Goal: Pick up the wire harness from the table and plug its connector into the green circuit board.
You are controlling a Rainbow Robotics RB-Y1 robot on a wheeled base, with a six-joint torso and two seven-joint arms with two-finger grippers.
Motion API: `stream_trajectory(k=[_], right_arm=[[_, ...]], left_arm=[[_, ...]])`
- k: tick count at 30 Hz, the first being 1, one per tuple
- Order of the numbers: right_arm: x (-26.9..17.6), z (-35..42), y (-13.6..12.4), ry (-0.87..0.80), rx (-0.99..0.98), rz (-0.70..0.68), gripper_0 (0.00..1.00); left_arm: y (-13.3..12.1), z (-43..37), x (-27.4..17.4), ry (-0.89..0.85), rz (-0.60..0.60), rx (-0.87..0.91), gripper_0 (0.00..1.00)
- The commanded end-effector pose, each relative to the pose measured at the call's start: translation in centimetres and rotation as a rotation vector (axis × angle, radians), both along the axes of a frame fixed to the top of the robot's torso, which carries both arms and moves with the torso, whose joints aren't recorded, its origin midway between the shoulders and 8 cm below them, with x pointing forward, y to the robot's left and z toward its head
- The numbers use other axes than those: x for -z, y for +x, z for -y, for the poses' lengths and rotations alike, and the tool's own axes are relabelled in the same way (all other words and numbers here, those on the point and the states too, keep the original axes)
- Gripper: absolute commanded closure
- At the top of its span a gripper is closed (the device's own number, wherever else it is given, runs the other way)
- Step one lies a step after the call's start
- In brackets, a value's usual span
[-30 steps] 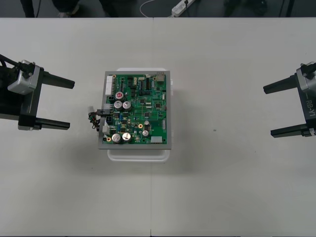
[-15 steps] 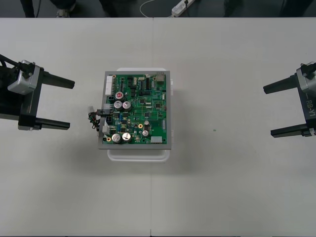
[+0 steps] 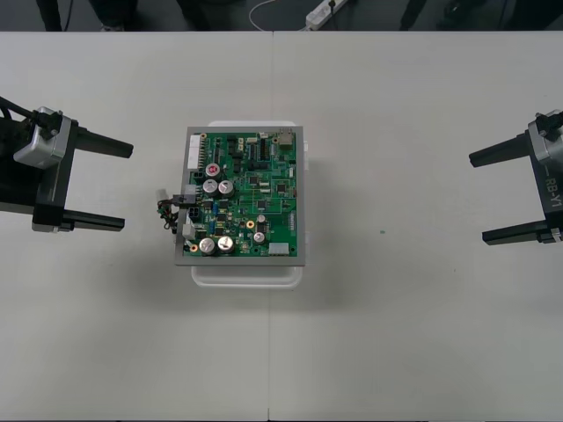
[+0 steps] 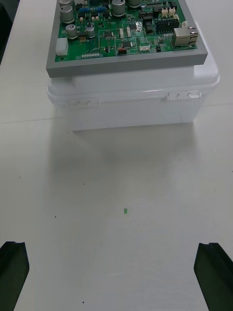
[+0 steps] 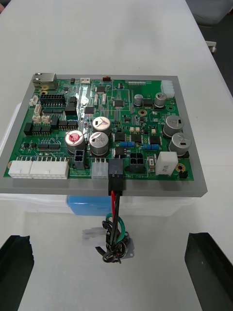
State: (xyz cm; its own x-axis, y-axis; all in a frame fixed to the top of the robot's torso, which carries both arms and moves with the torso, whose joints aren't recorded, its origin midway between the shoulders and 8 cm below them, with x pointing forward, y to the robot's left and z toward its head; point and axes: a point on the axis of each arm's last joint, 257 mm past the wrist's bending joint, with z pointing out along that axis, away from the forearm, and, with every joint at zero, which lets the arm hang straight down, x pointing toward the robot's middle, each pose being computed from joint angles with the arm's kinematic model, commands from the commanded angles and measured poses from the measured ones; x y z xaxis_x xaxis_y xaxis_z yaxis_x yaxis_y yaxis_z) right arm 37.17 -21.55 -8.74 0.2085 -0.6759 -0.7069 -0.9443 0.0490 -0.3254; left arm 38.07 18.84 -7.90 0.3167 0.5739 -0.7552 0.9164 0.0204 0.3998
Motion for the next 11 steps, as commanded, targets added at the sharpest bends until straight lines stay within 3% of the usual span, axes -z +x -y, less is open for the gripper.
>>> stream_trajectory(k=[1,11], right_arm=[[-2.28,1.23,0.70,-0.049,-0.019,0.093,0.00],[-2.28,1.23,0.70,-0.049,-0.019,0.093,0.00]], left_arm=[[-0.41,0.83,-0.91,0.004,-0.005,0.019,0.08],[-0.41,0.83,-0.91,0.004,-0.005,0.019,0.08]])
